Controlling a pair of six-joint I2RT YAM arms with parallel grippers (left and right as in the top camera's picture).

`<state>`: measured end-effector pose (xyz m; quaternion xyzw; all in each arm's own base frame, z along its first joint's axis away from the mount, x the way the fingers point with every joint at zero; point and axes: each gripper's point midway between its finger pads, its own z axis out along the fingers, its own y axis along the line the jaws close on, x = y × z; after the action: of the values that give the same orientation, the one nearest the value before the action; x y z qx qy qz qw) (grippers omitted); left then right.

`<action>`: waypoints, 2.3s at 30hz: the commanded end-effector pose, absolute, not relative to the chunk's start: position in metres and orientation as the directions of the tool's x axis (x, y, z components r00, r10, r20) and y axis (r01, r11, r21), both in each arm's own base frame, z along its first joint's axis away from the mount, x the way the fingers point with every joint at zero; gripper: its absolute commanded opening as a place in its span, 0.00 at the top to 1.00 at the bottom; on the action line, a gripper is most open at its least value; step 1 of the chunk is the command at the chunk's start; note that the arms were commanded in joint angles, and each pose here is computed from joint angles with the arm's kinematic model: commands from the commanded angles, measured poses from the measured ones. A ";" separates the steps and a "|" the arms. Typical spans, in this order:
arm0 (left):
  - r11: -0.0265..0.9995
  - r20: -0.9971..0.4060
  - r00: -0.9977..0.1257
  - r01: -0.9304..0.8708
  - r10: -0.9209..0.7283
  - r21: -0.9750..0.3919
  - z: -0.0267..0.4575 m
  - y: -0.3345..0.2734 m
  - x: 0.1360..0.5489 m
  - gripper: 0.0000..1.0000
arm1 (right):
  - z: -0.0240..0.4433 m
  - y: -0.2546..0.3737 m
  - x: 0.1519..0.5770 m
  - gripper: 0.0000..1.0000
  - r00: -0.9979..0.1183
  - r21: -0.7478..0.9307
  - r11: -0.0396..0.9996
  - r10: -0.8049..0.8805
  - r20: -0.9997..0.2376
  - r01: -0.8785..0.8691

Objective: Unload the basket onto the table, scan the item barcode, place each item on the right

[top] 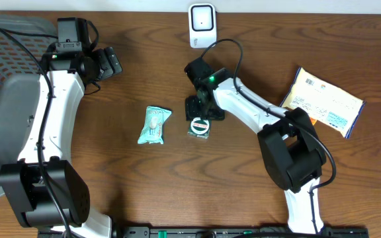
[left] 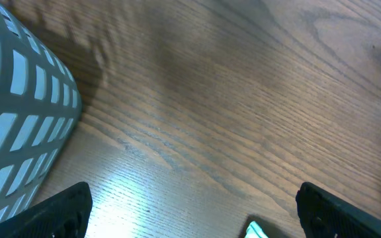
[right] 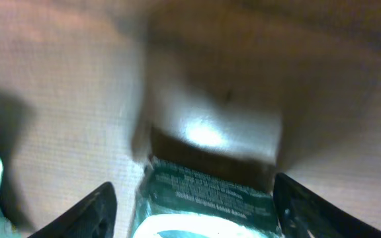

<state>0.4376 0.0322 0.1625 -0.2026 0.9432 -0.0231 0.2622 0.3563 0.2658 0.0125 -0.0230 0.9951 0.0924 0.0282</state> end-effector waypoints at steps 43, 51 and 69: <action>0.922 -0.513 -0.770 -0.359 -0.380 -0.144 0.175 0.033 0.440 0.02 | 0.013 0.252 0.308 0.33 -0.991 0.021 0.993 0.116 0.062 0.118; 0.922 -0.513 -0.770 -0.359 -0.380 -0.144 0.175 0.033 0.440 0.02 | 0.013 0.251 0.310 0.51 -0.991 0.019 0.992 0.121 0.059 0.122; 0.922 -0.513 -0.770 -0.359 -0.380 -0.144 0.175 0.033 0.440 0.02 | 0.078 0.276 0.323 0.56 -0.865 0.510 0.758 0.140 0.482 0.407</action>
<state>0.4376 0.0322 0.1625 -0.2028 0.9432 -0.0232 0.2622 0.3221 0.2483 0.0342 0.1150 0.9670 0.1764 -0.1434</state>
